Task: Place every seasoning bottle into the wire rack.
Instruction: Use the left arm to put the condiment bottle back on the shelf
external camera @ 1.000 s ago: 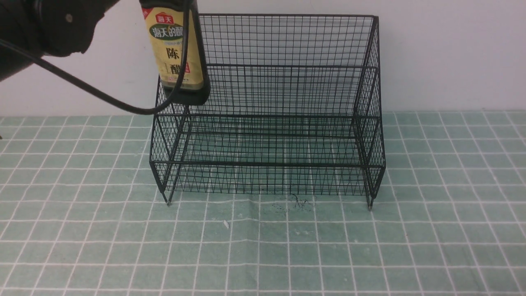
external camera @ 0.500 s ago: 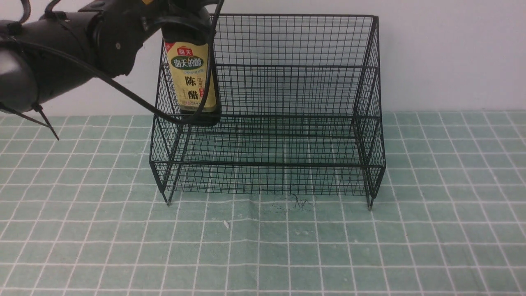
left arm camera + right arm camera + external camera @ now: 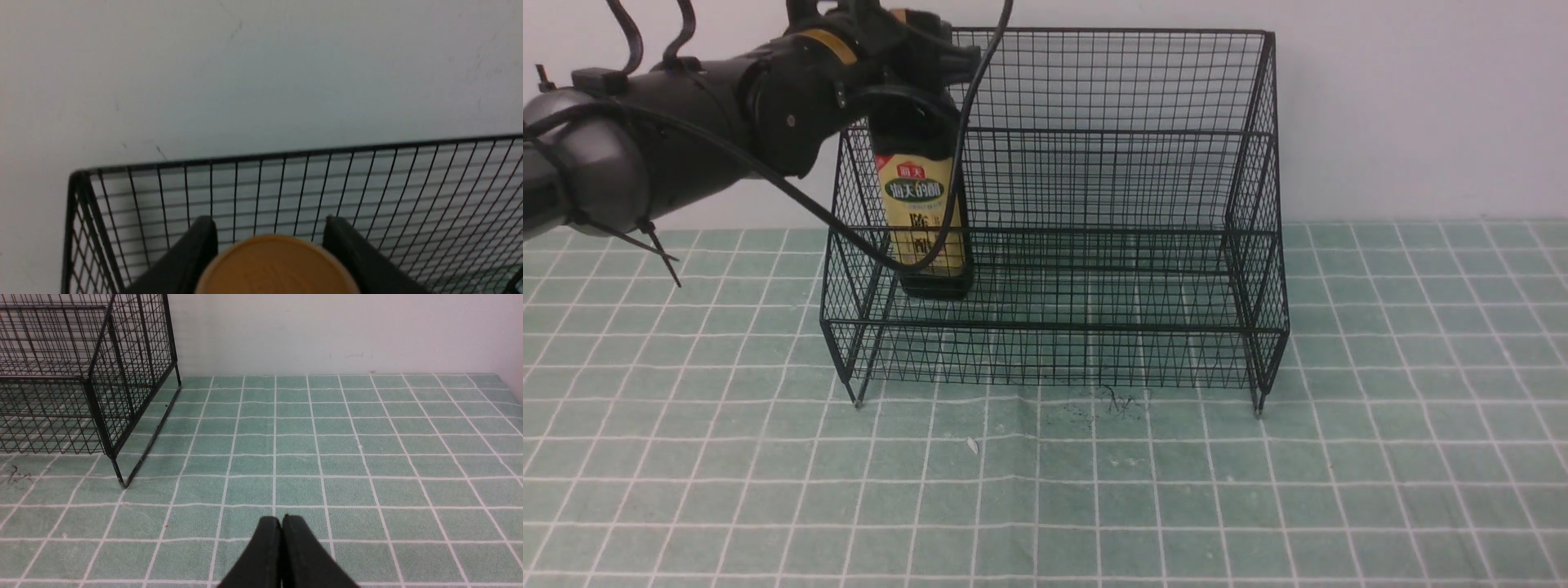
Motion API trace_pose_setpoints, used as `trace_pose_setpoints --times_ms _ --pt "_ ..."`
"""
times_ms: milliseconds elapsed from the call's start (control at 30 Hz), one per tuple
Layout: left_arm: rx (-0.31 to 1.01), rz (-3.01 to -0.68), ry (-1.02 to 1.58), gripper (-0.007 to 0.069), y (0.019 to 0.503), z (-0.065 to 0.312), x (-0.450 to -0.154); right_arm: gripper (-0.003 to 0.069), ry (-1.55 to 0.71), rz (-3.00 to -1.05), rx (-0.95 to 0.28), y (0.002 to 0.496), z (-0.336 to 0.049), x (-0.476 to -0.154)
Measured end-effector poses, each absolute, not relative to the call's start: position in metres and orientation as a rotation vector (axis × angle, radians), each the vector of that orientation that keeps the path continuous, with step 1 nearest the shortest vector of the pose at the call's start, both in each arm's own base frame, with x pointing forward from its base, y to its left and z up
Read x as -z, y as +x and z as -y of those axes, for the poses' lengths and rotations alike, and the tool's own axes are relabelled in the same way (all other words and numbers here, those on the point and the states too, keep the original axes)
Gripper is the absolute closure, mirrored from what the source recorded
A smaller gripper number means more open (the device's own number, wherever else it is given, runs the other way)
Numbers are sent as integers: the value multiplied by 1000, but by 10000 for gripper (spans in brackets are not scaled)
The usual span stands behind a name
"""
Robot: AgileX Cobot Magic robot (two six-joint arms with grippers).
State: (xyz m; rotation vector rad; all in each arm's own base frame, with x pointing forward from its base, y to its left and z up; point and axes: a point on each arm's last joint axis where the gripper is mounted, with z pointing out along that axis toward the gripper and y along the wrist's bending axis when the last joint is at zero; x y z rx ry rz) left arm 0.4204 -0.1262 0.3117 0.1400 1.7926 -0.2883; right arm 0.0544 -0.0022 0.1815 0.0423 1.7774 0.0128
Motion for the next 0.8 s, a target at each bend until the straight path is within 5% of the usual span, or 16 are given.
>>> trace_pose_setpoints --times_ms 367,800 --pt "286 -1854 158 323 420 127 -307 673 43 -1777 -13 54 2 -182" --pt "228 -1873 274 218 400 123 -336 673 43 -1777 -13 54 2 -182"
